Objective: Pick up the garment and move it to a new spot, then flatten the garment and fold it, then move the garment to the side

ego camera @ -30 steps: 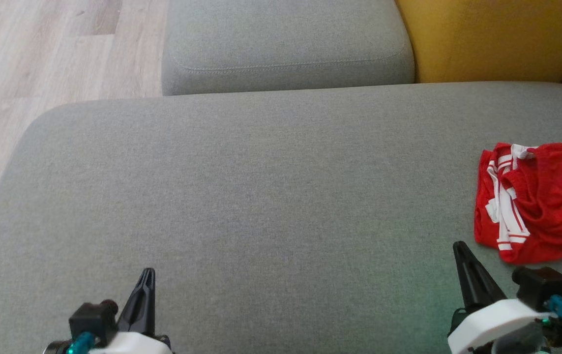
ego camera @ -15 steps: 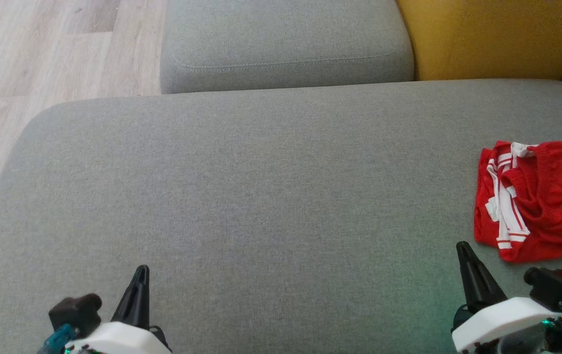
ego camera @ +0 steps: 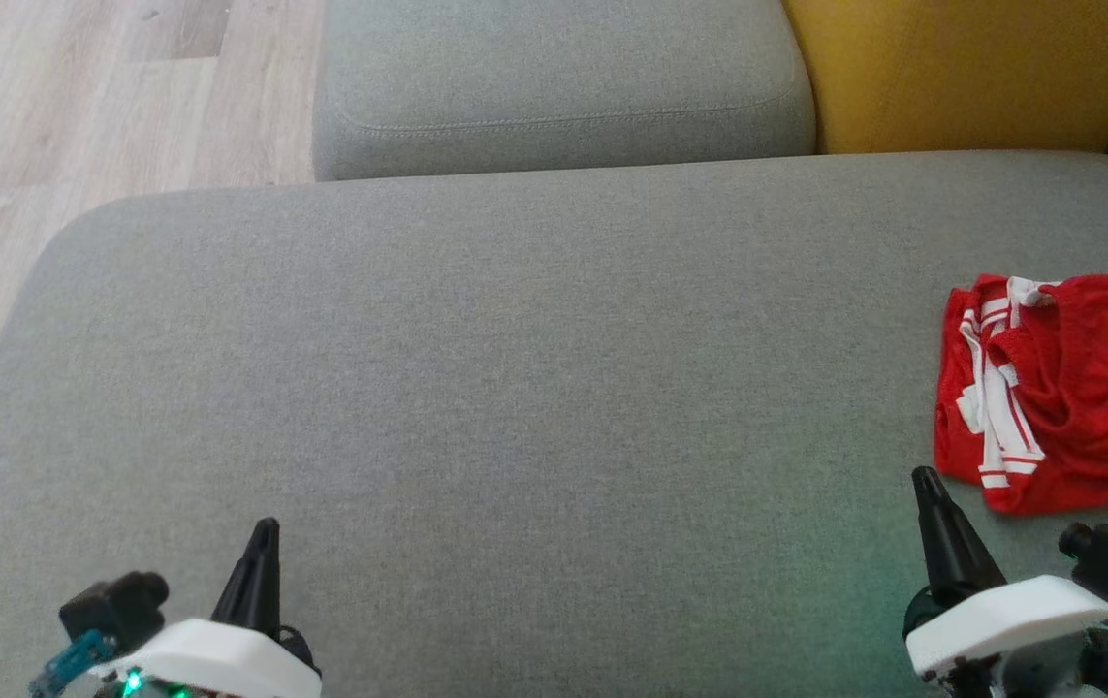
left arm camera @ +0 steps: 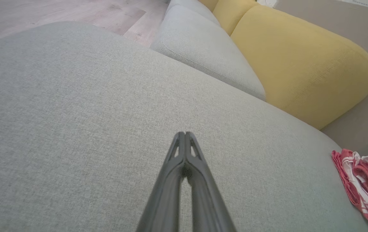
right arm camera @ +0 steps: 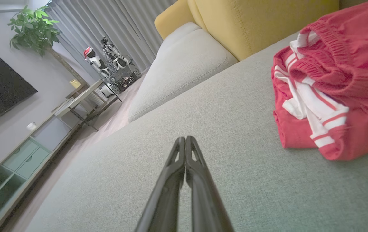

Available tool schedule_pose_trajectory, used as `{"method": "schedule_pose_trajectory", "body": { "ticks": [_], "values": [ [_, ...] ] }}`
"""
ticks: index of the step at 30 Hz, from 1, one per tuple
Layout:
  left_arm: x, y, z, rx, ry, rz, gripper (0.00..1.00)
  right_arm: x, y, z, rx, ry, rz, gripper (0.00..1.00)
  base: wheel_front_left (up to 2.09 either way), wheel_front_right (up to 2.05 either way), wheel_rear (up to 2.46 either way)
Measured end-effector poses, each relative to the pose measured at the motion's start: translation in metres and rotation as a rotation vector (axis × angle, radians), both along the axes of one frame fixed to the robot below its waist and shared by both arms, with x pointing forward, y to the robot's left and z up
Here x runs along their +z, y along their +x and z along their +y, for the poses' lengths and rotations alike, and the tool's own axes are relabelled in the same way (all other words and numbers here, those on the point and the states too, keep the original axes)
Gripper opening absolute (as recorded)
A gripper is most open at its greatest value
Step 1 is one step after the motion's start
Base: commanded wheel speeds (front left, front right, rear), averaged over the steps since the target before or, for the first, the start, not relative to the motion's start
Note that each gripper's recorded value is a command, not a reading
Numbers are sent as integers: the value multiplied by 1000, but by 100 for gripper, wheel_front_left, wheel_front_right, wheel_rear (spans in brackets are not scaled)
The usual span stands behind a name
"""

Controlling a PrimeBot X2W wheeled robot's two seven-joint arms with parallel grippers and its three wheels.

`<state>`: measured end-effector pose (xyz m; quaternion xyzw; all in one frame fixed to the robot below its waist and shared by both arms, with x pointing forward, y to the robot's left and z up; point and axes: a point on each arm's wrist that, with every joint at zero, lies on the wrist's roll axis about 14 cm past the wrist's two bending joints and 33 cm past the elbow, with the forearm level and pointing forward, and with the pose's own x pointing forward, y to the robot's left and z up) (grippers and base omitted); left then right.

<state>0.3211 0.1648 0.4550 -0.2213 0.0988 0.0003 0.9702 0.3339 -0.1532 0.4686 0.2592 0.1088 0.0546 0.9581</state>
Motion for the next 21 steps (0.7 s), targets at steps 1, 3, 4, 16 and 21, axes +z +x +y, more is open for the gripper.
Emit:
{"method": "schedule_pose_trajectory", "body": {
  "ticks": [1, 3, 4, 16, 21],
  "values": [
    [0, 0, 1, 5, -10, 2, 0, 0, 0, -1, -4, 13, 2, 0, 0, 0, 0],
    [-1, 1, 1, 4, -35, 8, 0, -1, 0, -2, -12, 37, 6, 0, 0, 0, 0],
    [-1, 1, 0, 7, -47, 11, 0, -1, 1, -2, -16, 48, 5, 0, 0, 0, 0],
    [-2, 7, 4, 37, -180, 28, 0, 5, 9, -6, -48, 173, -2, 0, 0, 0, 0],
    [0, 12, 3, 42, -240, 30, 0, 2, 9, -8, -66, 230, 10, 0, 0, 0, 0]
  ]
}}
